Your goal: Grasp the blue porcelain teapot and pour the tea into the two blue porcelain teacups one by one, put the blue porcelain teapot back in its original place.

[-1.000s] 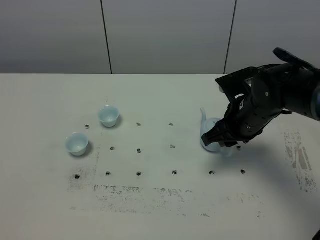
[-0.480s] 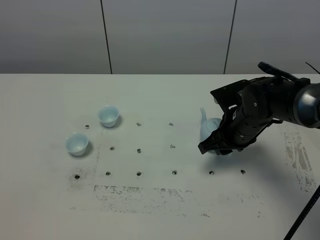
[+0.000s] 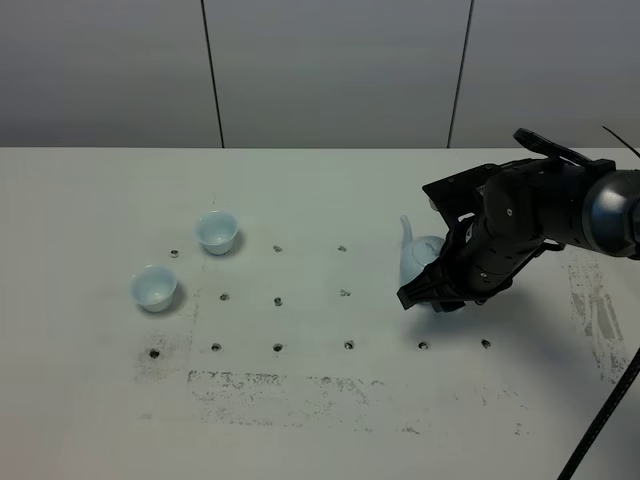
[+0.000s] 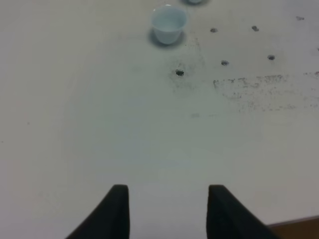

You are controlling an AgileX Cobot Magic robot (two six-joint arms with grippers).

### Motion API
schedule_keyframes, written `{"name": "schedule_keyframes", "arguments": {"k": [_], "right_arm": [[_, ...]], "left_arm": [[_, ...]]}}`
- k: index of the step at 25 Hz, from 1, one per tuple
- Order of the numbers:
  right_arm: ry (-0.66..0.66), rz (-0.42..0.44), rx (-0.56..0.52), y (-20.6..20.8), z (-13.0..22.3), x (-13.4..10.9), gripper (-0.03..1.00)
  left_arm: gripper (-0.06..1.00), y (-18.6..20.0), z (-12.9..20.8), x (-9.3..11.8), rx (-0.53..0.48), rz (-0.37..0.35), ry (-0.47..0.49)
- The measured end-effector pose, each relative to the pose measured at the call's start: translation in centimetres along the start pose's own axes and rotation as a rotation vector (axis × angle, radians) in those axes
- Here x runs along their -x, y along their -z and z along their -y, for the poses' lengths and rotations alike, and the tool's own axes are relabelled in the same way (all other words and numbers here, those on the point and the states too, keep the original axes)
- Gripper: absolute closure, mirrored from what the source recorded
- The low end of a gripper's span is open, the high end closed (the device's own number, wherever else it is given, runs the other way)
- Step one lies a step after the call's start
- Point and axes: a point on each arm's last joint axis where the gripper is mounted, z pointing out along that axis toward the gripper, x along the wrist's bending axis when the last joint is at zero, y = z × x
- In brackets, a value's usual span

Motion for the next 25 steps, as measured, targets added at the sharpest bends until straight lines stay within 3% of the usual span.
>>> {"name": "schedule_keyframes", "arguments": {"k": [6, 12, 25], "right_arm": [[-0.001, 0.0, 0.007, 0.0, -0.06, 0.0, 0.63], [-0.011, -0.001, 0.011, -0.04, -0.09, 0.21, 0.88], [-0.006, 0.006, 0.056, -0.13, -0.49, 0.41, 0.89]], "left_arm": [[0.52, 0.0, 0.0, 0.0, 0.0, 0.0, 0.0], [0.52, 0.0, 0.0, 0.0, 0.0, 0.0, 0.0], [0.52, 0.0, 0.0, 0.0, 0.0, 0.0, 0.0]]}}
